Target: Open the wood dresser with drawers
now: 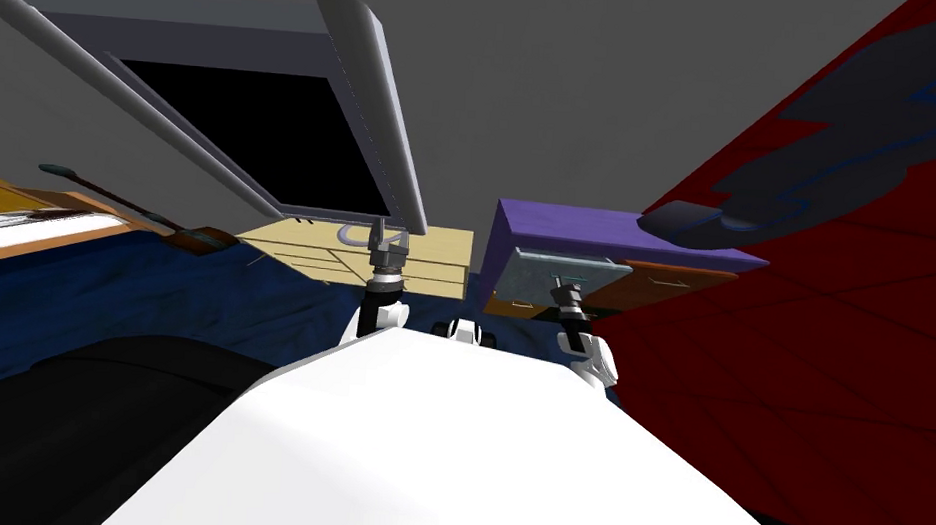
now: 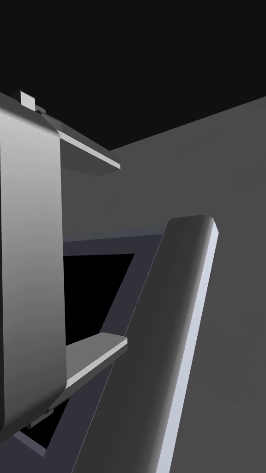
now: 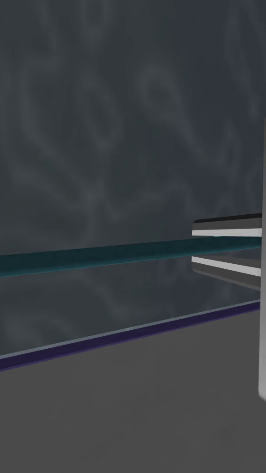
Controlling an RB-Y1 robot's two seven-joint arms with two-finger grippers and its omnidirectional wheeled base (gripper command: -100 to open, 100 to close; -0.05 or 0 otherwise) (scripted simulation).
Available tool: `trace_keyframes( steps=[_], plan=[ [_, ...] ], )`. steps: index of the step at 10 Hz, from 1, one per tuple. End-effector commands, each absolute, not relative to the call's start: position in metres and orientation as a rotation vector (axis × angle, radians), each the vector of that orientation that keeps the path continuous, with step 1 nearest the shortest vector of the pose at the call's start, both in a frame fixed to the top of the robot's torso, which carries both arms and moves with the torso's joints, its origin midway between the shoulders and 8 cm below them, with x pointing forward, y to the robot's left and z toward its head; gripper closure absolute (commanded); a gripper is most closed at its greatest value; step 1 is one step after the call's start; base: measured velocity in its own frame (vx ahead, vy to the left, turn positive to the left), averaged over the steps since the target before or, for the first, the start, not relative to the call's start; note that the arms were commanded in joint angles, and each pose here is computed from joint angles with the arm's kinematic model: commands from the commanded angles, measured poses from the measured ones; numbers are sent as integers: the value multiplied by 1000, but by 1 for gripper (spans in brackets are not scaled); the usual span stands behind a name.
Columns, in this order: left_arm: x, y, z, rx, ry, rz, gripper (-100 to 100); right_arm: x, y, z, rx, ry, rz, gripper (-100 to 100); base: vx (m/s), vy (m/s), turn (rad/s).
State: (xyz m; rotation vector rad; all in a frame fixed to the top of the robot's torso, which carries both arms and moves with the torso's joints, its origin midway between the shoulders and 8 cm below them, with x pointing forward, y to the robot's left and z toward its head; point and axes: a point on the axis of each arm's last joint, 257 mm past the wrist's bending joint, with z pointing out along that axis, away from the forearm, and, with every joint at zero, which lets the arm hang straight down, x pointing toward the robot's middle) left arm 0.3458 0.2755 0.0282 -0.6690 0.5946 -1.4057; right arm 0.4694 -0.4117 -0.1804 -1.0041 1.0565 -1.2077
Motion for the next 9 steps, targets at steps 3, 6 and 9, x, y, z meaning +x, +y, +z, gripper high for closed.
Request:
trace_keyframes(
  steps=[3, 6, 9],
  plan=[
    [346, 276, 28, -669, 595, -1406, 0, 451, -418, -172, -1026, 1010, -1157, 100, -9, 61, -143],
    [346, 276, 28, -669, 595, -1406, 0, 480, -371, -191, -1046, 1007, -1086, 100, -49, -25, -221],
    [346, 276, 28, -669, 595, -1406, 0, 524, -295, -187, -1070, 934, -999, 100, -139, -92, -386]
  ],
)
